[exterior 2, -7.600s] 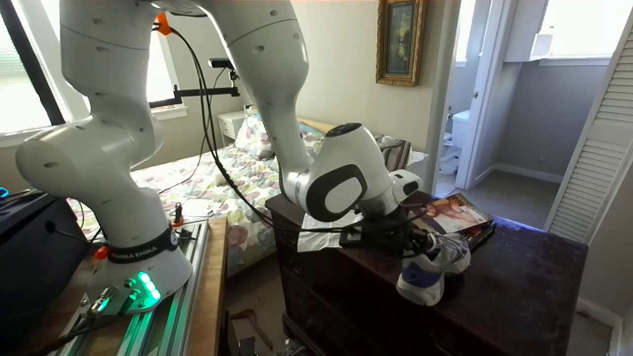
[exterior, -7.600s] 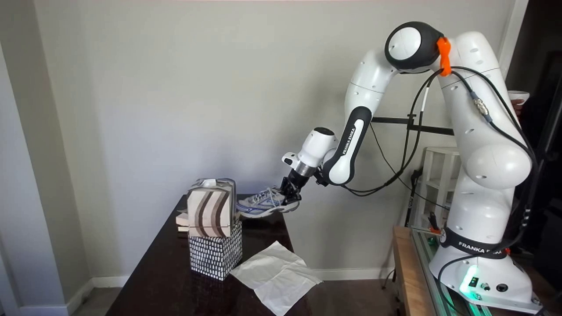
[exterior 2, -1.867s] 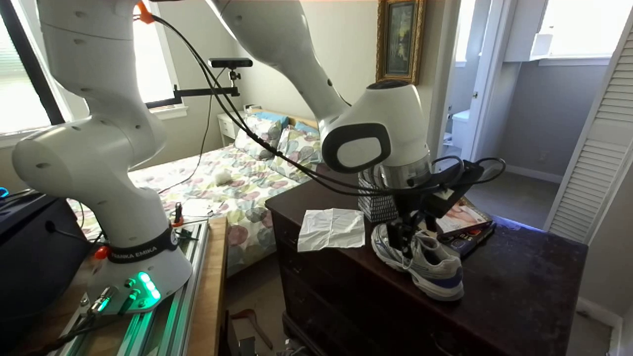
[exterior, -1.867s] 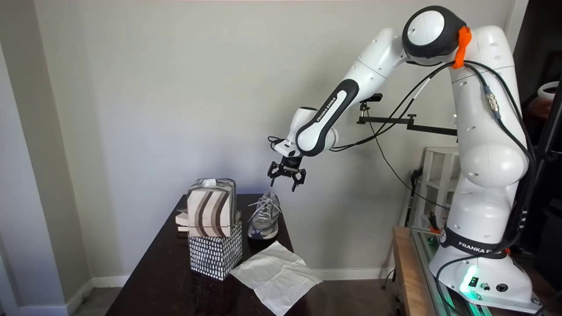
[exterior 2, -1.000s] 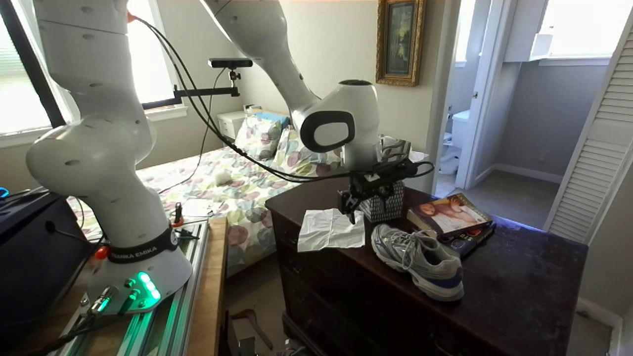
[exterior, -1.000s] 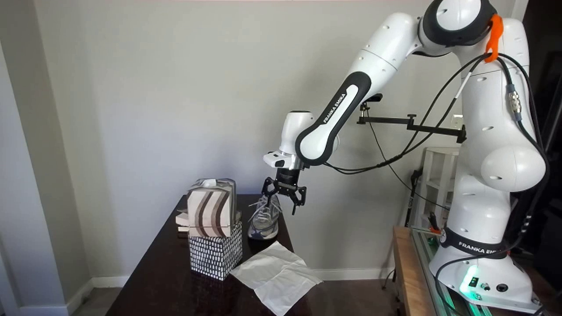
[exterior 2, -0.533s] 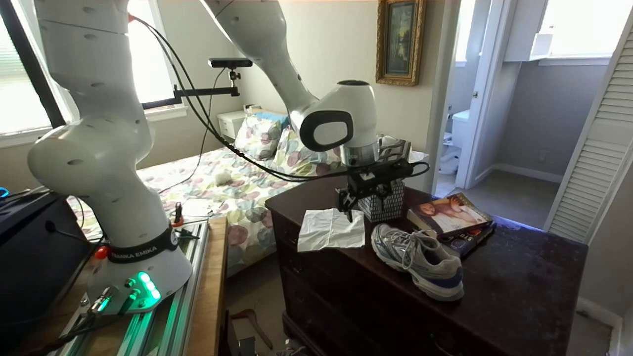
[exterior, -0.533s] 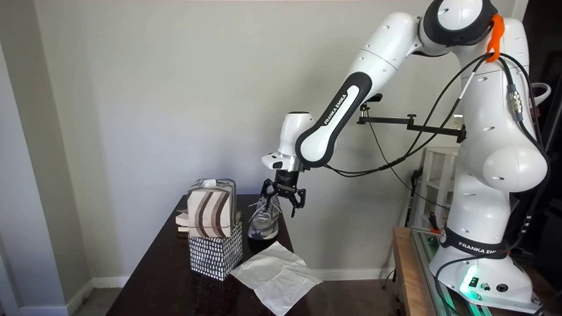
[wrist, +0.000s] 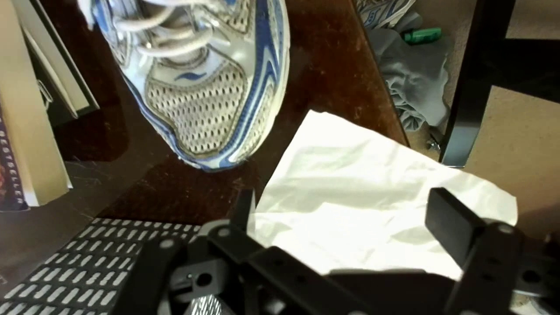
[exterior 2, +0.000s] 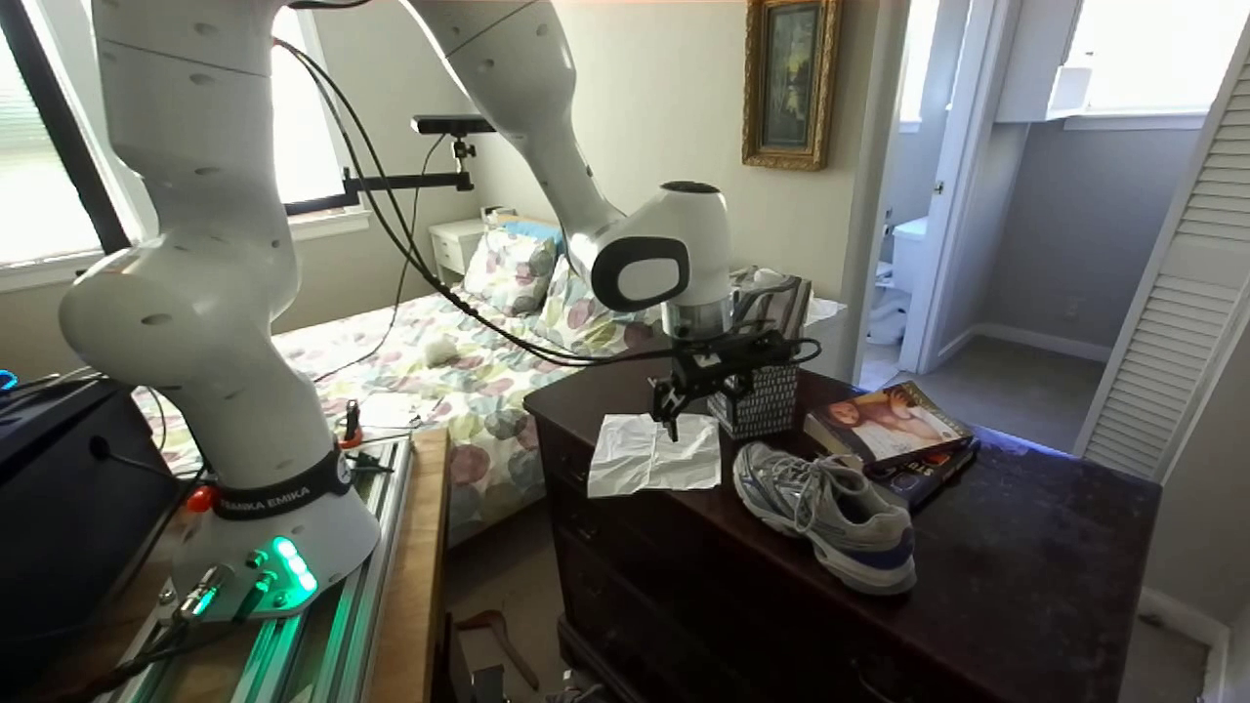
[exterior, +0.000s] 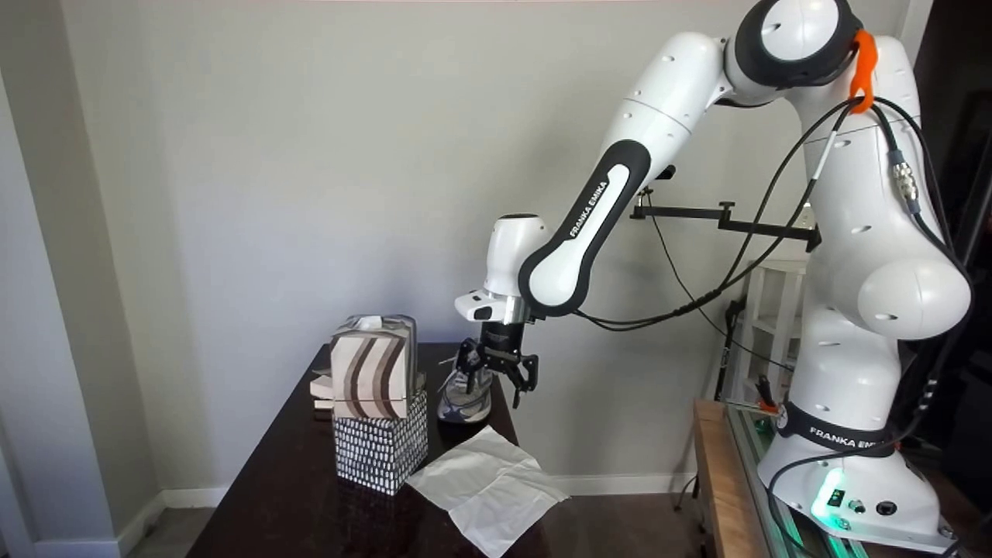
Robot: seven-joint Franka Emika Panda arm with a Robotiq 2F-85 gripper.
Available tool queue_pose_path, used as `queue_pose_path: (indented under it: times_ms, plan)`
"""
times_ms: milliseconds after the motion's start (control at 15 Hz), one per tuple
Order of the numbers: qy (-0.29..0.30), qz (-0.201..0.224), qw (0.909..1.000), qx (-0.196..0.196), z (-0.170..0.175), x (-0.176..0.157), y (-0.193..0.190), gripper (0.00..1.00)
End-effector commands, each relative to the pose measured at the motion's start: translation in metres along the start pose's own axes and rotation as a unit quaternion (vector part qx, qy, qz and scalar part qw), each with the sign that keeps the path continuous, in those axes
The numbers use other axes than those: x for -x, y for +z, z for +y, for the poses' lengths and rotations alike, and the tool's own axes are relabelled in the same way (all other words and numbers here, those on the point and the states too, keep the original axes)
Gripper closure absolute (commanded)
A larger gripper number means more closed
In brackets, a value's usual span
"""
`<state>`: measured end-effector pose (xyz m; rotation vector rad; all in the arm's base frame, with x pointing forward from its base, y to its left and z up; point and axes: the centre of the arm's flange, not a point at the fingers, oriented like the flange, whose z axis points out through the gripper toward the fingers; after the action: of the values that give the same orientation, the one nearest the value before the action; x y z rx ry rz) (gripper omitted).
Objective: Put objects in order and clean up
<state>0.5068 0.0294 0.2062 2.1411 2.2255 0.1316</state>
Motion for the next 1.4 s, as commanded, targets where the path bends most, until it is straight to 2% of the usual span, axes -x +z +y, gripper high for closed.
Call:
queue_pose_path:
  times_ms: [0,400,1067,1133,1200,1333]
  plan:
    - [0.019,-0.001,0.9998,0.003,0.002,-0.032,0.026,0.0]
    - [0.045,0.008,0.9988,0.017,0.0,-0.055,0.062,0.0]
    - [0.027,0.025,0.9993,-0.004,-0.001,-0.072,0.098,0.0]
    - [0.026,0.024,0.9994,-0.008,-0.001,-0.073,0.1,0.25]
    - [0.025,0.021,0.9994,-0.01,-0.002,-0.073,0.102,0.28]
    - [0.019,0.019,0.9996,-0.011,-0.001,-0.073,0.101,0.43]
